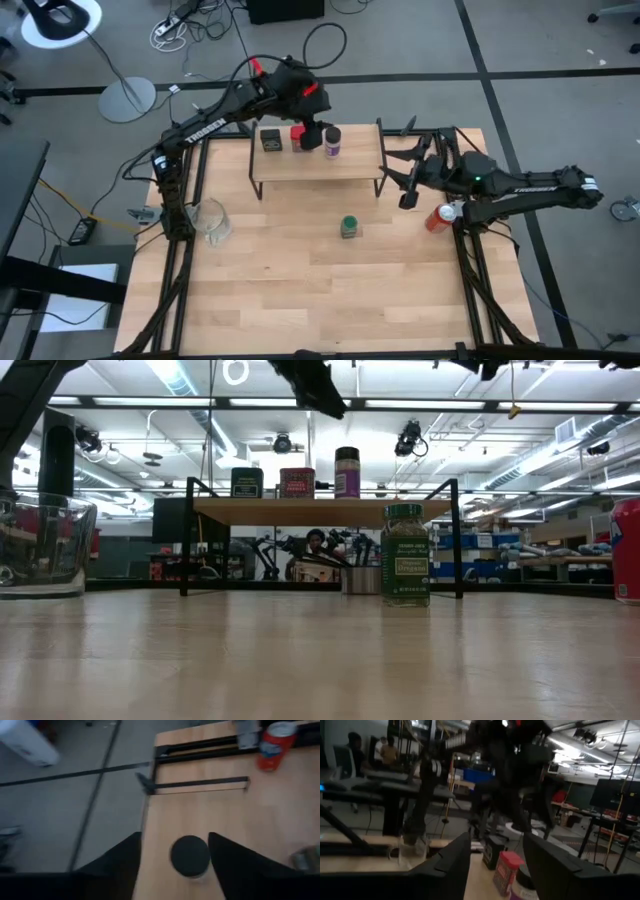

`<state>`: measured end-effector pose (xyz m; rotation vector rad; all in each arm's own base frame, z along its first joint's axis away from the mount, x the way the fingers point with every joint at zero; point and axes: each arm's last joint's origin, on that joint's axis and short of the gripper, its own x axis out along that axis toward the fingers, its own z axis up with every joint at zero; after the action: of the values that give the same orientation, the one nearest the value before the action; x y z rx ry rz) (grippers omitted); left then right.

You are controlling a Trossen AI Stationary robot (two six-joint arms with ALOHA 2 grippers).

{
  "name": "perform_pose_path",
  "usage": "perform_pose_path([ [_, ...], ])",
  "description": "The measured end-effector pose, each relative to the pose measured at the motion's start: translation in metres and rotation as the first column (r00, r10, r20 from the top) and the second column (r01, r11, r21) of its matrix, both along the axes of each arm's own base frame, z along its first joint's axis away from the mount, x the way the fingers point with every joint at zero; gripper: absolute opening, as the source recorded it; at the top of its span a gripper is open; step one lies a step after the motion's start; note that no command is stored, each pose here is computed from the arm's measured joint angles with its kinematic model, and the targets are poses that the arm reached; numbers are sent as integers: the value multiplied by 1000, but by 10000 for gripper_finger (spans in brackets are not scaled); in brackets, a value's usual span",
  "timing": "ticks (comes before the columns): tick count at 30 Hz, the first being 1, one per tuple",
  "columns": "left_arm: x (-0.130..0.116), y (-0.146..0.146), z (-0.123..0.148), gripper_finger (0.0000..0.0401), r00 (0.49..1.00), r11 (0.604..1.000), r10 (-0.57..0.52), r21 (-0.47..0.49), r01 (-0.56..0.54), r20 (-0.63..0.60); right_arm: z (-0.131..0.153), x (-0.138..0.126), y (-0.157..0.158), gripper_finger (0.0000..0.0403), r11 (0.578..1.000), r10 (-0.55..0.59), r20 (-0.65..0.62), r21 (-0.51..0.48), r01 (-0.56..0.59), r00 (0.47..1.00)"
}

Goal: Shelf spices
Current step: Put the black seasoning bottle on the shelf

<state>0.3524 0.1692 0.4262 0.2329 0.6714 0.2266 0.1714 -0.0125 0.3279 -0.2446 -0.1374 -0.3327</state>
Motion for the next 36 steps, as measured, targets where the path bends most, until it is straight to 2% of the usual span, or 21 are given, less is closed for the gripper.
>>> perform_pose_path([
  [4, -4, -16, 21, 146, 996, 992, 86, 95, -84, -11, -12, 18, -4, 136, 999, -23, -79, -27, 21, 997],
  [8, -12, -31, 44, 32, 990, 977, 138, 160, -139, 16, -22, 37, -12, 68, 998, -56, -99, -35, 53, 993],
  [9, -14, -34, 49, 17, 988, 972, 153, 176, -154, 25, -25, 42, -14, 49, 998, -61, -100, -37, 58, 993],
  [12, -24, -45, 59, 8, 976, 947, 215, 233, -220, 43, -34, 54, -23, 8, 998, -60, -116, -36, 56, 991],
  [15, -41, -55, 72, 3, 958, 919, 279, 271, -286, 63, -46, 66, -33, 10, 998, -68, -154, -9, 67, 986],
  [20, -85, -79, 100, 2, 928, 894, 342, 253, -370, 148, -62, 81, -46, 3, 997, -68, -172, 35, 75, 983],
  [25, -125, -106, 118, 1, 917, 905, 341, 189, -380, 209, -75, 91, -56, 1, 997, -55, -193, 50, 66, 980],
  [30, -148, -125, 120, 1, 892, 880, 387, 198, -433, 233, -87, 97, -63, 1, 995, -42, -217, 79, 60, 975],
  [36, -165, -132, 99, 0, 865, 854, 455, 173, -491, 212, -95, 108, -67, 1, 994, -36, -246, 91, 60, 969],
])
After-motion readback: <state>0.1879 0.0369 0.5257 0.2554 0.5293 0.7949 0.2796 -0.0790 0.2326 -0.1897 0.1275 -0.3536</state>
